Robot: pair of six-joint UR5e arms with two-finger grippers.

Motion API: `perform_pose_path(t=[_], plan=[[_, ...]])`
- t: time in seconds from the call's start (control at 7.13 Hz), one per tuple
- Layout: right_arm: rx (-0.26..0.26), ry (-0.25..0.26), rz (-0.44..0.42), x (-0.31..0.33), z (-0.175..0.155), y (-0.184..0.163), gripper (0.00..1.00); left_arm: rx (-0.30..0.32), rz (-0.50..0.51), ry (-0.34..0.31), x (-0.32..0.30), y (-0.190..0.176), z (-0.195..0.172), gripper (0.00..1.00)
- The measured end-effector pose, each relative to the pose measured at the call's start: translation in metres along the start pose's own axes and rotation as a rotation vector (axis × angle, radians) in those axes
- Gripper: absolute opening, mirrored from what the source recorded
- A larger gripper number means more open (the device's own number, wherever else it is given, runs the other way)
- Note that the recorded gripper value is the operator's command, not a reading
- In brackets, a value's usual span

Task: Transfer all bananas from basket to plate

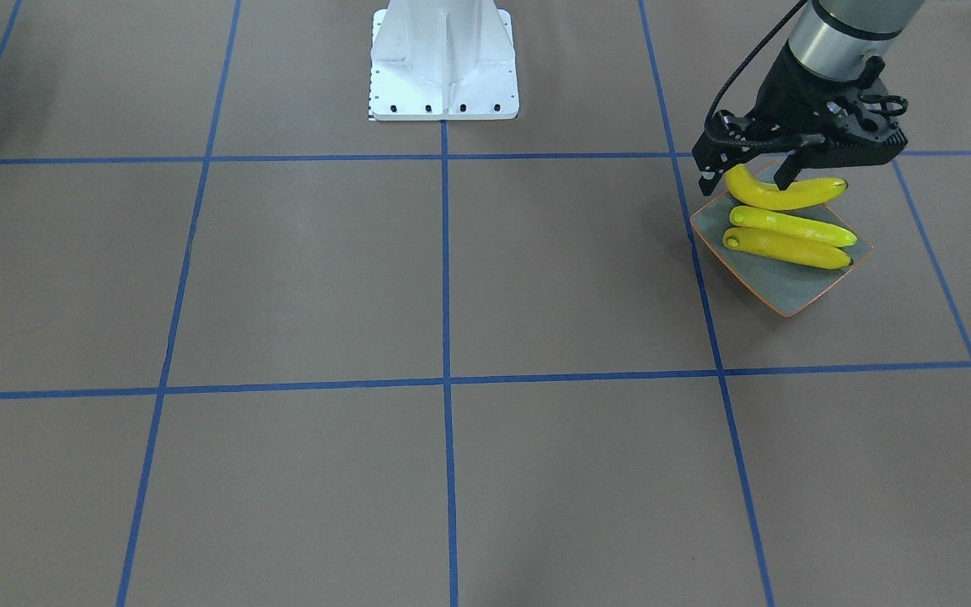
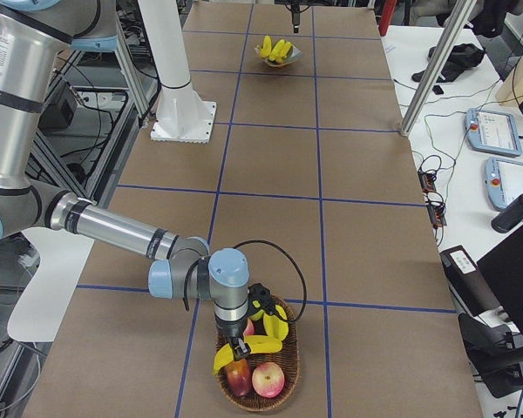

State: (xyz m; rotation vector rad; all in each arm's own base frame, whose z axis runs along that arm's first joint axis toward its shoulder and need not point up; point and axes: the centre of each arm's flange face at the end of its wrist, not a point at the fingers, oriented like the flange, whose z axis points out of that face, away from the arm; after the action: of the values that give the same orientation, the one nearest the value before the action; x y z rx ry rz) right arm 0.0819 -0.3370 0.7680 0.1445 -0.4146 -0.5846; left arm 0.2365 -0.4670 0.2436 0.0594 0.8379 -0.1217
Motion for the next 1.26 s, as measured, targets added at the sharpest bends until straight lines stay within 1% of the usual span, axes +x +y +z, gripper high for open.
perform_pose_path(t=[0.14,0.28,0.42,0.56,0.84,0.98,1.12,1.26], plan=[[0.012,0.014,0.003,0.005,-0.014,-0.003,0.0,-0.001,0.0,-0.001,0.0,0.0,0.001,1.0],[0.038,0.03,0.029,0.008,-0.029,-0.015,0.0,-0.003,0.001,-0.003,0.0,-0.001,0.002,1.0],[0.079,0.035,0.087,0.009,-0.047,-0.032,0.0,-0.002,0.005,-0.002,-0.001,-0.001,0.003,1.0],[0.136,0.009,0.152,0.007,-0.065,-0.054,0.0,-0.001,0.014,0.001,-0.001,-0.003,0.006,1.0],[0.248,-0.11,0.238,-0.003,-0.096,-0.11,0.0,-0.002,0.064,-0.001,-0.004,-0.01,0.013,1.0],[0.286,-0.174,0.271,-0.014,-0.111,-0.147,0.0,0.001,0.076,0.0,-0.005,-0.015,0.017,1.0],[0.316,-0.251,0.308,-0.033,-0.129,-0.193,0.0,0.01,0.081,0.008,-0.005,-0.021,0.022,1.0],[0.334,-0.332,0.347,-0.06,-0.15,-0.238,0.0,0.015,0.069,0.015,-0.005,-0.027,0.027,1.0]])
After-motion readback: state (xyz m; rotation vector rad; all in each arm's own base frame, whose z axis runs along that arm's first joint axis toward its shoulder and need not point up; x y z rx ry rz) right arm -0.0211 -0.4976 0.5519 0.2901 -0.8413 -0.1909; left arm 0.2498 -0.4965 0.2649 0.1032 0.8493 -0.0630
